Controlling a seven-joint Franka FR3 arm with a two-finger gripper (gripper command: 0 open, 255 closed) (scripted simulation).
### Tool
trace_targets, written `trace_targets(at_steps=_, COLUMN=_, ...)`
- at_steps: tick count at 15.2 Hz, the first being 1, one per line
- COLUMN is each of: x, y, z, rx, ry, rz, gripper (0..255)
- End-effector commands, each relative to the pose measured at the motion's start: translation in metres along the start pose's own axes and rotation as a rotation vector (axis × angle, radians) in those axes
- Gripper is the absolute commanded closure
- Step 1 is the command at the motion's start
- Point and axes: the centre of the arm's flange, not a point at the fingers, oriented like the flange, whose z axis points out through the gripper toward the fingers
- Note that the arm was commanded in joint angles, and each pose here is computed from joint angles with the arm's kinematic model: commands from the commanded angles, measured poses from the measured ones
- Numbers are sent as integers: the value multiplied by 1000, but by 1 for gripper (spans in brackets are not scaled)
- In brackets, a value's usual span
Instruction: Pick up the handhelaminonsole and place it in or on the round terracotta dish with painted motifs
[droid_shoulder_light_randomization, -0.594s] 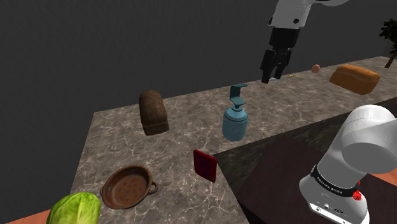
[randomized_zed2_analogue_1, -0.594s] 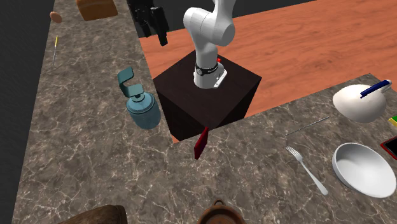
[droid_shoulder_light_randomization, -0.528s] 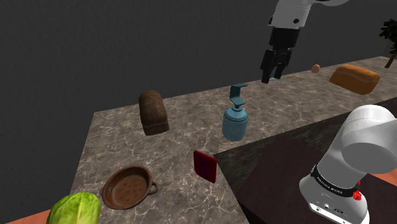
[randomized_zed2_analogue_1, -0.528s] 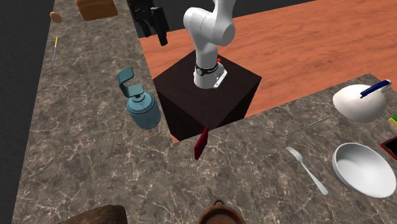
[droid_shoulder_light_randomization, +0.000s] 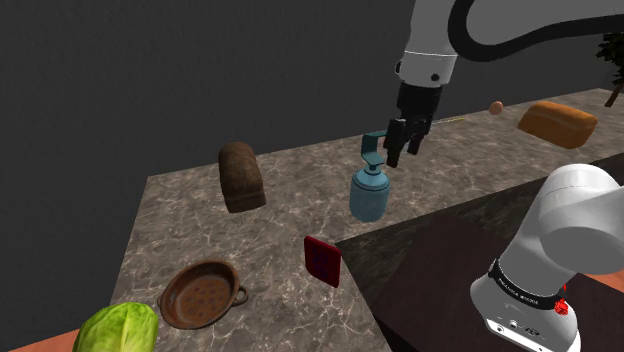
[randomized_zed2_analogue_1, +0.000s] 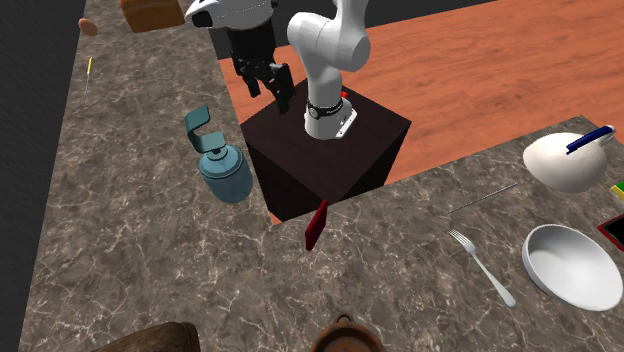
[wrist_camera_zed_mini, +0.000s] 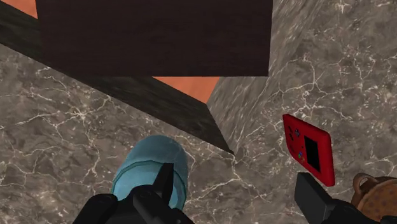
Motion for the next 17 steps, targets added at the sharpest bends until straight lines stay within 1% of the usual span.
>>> trace_targets(at_steps=1, x=0, y=-23, z=18, rx=-11, ry=7, rz=-12, gripper=0)
trace_targets(at_steps=17, x=3, y=-177, z=175, rx=-101, ry=48, rz=-111, gripper=0)
